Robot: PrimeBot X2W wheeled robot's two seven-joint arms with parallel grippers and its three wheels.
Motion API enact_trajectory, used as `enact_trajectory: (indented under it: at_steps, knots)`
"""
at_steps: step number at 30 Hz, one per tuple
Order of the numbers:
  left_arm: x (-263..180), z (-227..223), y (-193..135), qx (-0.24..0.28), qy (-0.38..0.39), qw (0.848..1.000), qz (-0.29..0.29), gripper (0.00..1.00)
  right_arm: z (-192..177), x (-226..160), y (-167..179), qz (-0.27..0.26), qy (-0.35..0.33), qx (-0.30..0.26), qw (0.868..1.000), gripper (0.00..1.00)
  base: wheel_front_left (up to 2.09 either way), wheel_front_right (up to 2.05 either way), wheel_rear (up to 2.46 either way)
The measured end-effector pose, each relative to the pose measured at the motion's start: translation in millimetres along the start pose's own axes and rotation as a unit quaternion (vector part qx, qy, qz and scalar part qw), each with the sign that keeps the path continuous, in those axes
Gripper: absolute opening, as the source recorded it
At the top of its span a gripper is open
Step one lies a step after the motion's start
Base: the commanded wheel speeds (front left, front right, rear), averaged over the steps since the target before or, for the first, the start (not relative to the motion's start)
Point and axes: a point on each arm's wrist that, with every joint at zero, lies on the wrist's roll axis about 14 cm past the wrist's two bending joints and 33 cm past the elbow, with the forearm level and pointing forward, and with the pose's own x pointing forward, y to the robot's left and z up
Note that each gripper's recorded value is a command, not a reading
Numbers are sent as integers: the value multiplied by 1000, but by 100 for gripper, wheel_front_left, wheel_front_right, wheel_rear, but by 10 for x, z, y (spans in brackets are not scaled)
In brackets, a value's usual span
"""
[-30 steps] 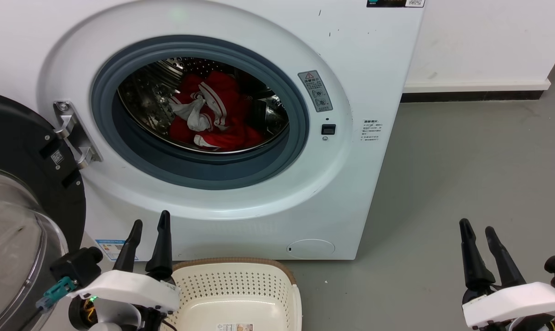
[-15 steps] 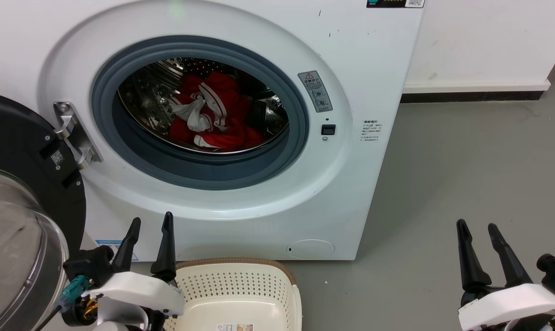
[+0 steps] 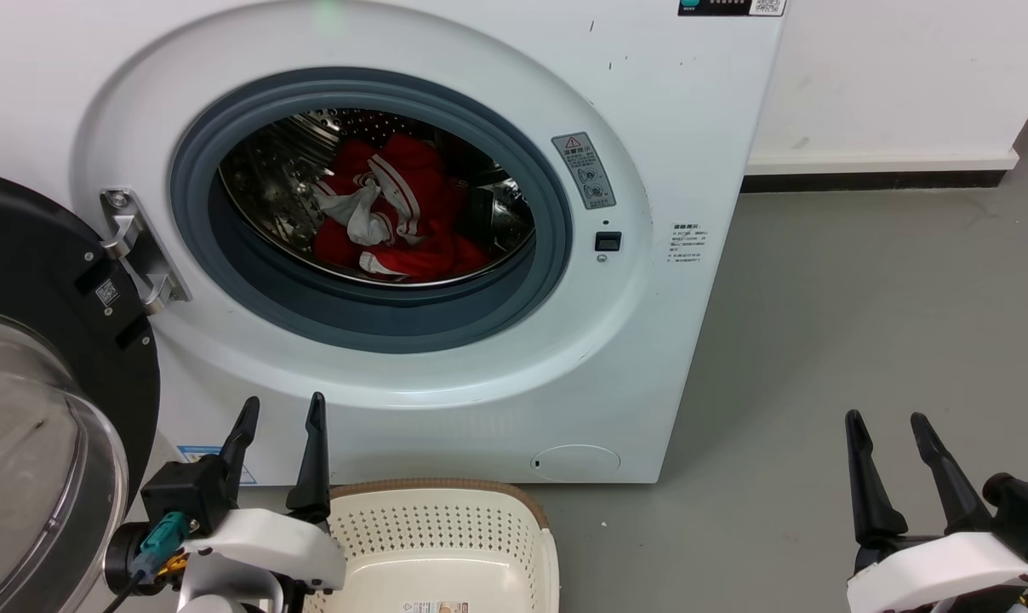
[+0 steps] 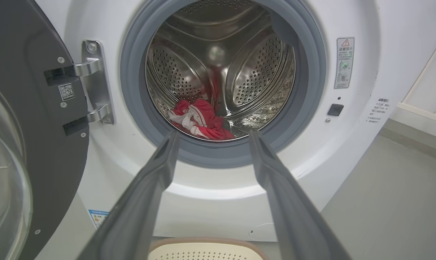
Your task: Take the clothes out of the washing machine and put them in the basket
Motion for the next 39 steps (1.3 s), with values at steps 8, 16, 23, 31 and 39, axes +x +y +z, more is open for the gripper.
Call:
enact_trajectory:
  at_steps: [8,16,23,31,39]
  knots:
    - [-2,23,-26,32,-9,999,-6,100,14,-9,4,2,-3,-32,999,100,0,0,0]
    - [0,46,-41,50,-18,999,-11,100,4,-30,2,3,-3,-60,998,100,0,0,0]
    - [-6,61,-36,71,-24,997,-12,100,4,-37,5,4,-4,-83,997,100,0,0,0]
    - [-17,51,-51,96,-27,995,-16,100,18,-36,21,8,-7,-110,994,100,0,0,0]
    - [-21,51,-69,115,-32,993,-20,100,26,-43,27,10,-10,-135,991,100,0,0,0]
